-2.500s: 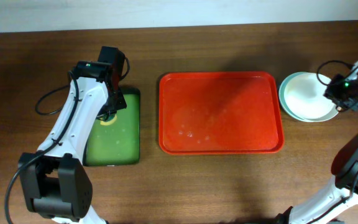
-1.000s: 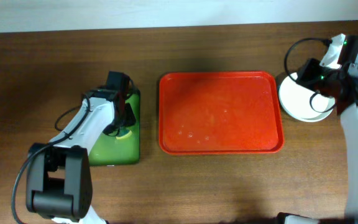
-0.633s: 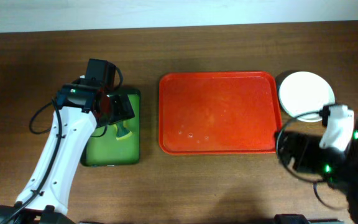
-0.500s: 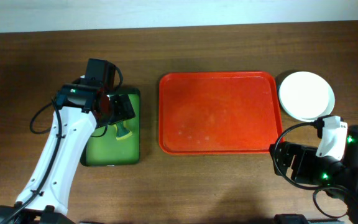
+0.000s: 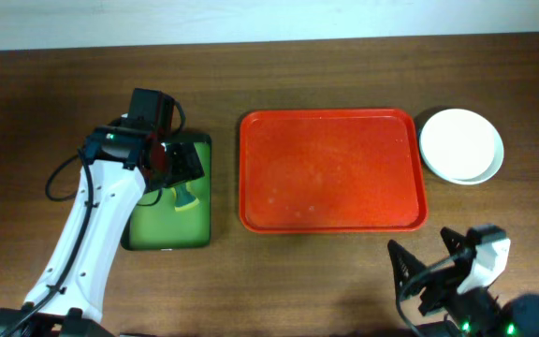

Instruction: Clean dirty plates on tray and stack at the side

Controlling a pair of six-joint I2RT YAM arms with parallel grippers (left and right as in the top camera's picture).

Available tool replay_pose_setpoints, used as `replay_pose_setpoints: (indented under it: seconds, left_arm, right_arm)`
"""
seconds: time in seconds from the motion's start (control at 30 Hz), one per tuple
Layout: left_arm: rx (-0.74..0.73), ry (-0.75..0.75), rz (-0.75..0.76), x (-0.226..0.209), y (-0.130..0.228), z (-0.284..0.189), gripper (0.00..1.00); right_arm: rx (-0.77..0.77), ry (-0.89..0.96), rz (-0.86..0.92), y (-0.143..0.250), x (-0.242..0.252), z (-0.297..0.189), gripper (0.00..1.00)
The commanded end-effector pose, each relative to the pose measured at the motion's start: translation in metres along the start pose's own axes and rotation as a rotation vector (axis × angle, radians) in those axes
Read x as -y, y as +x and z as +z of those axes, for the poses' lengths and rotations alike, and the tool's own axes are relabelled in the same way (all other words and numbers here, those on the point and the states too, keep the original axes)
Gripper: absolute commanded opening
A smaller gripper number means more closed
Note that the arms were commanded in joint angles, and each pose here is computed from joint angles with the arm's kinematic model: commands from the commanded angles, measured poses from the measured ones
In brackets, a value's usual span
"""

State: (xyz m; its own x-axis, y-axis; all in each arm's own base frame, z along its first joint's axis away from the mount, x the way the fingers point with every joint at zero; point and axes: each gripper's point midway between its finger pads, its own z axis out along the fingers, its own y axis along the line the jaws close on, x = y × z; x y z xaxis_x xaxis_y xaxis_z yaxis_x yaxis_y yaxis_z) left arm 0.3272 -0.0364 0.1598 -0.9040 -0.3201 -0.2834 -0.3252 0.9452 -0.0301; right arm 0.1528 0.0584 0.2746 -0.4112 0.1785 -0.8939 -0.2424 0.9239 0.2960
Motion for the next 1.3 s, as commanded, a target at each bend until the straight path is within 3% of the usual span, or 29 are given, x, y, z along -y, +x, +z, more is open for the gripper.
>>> replay_pose_setpoints:
  seconds: [0.0,0.2,0.4,0.53,0.67,1.27]
  left_arm:
    - [0.005,0.003,0.006,-0.001,-0.001,-0.002,0.99]
    - [0.005,0.003,0.006,-0.001,-0.001,-0.002,0.99]
    - [0.005,0.003,0.006,-0.001,-0.001,-0.002,0.99]
    - [0.005,0.003,0.006,-0.001,-0.001,-0.002,0.99]
    - [0.005,0.003,0.006,-0.001,-0.001,-0.002,0.99]
    - [-0.016,0.002,0.012,-0.007,0.01,-0.011,0.99]
  right_arm:
    - [0.145,-0.029,-0.037,0.014,0.007,0.011,0.98]
    - [0.381,-0.062,-0.087,0.007,0.024,0.071,0.99]
    - [0.385,0.168,-0.037,0.032,0.076,0.092,0.99]
    - [0.455,0.192,-0.033,0.034,0.088,0.098,0.99]
    - [0.334,0.254,-0.085,0.06,0.1,0.106,0.98]
    - [0.33,0.258,-0.114,0.06,0.1,0.106,0.98]
